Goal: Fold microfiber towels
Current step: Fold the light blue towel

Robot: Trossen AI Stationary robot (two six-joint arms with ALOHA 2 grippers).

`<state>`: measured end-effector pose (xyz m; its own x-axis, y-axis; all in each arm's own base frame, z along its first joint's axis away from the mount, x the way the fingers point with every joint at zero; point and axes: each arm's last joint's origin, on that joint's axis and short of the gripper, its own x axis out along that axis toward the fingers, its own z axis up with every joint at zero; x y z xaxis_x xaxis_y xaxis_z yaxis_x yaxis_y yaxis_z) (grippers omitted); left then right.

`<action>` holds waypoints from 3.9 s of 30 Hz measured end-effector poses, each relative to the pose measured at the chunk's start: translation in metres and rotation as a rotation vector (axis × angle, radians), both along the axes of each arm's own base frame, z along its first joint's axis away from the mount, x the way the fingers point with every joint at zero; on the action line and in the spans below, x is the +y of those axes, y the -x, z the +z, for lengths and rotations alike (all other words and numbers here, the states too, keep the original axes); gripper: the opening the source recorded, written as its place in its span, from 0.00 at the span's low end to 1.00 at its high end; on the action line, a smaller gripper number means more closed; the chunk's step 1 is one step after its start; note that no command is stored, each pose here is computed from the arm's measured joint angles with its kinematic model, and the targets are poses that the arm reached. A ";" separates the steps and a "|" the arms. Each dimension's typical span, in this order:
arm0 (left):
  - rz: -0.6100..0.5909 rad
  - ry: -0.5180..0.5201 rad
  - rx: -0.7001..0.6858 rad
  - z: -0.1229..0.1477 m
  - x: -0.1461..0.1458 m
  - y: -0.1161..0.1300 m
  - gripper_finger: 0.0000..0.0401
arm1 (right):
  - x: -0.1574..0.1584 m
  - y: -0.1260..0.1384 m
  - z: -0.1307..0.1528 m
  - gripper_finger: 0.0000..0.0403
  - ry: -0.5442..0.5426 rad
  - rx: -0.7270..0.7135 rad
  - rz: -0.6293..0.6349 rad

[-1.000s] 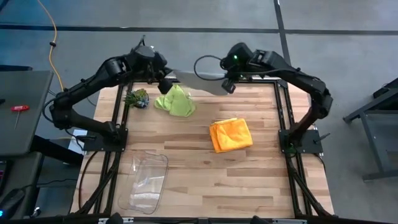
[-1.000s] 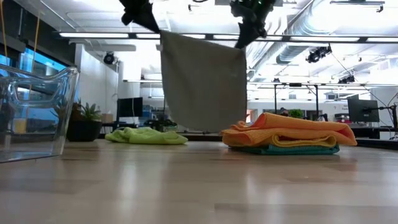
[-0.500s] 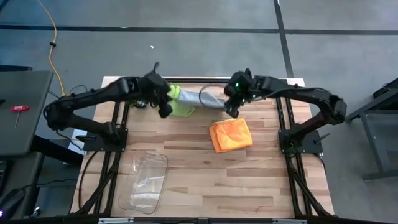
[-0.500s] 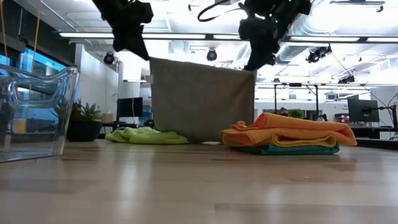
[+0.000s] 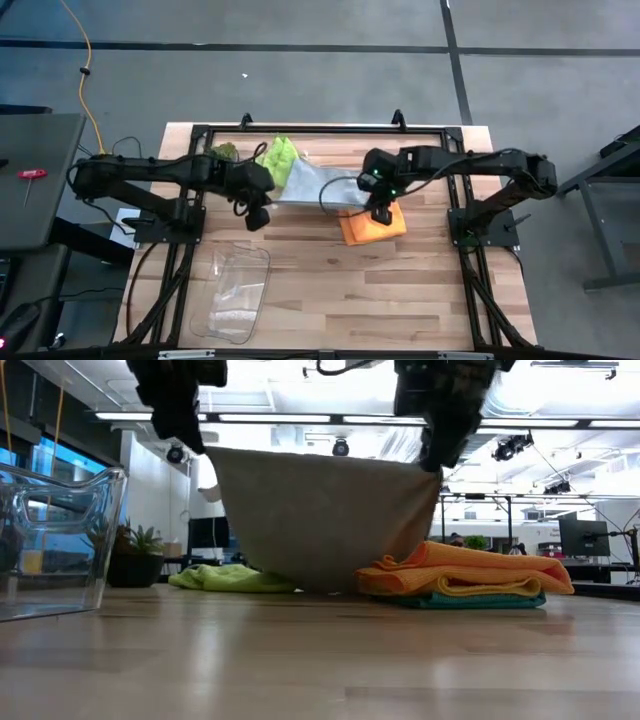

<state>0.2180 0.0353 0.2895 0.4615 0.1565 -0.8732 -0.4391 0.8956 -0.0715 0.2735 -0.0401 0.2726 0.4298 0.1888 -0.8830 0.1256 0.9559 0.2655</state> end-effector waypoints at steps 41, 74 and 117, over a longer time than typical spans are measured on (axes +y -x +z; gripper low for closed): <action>0.182 -0.045 0.174 -0.057 0.112 -0.015 0.00 | -0.085 -0.006 -0.039 0.00 -0.080 0.084 -0.409; 0.188 -0.049 0.173 -0.045 0.110 -0.002 0.31 | -0.091 0.000 -0.026 0.59 0.053 0.131 -0.453; 0.853 0.433 -0.100 -0.163 0.097 -0.037 0.43 | -0.062 0.050 -0.027 0.60 -0.015 -0.121 -0.616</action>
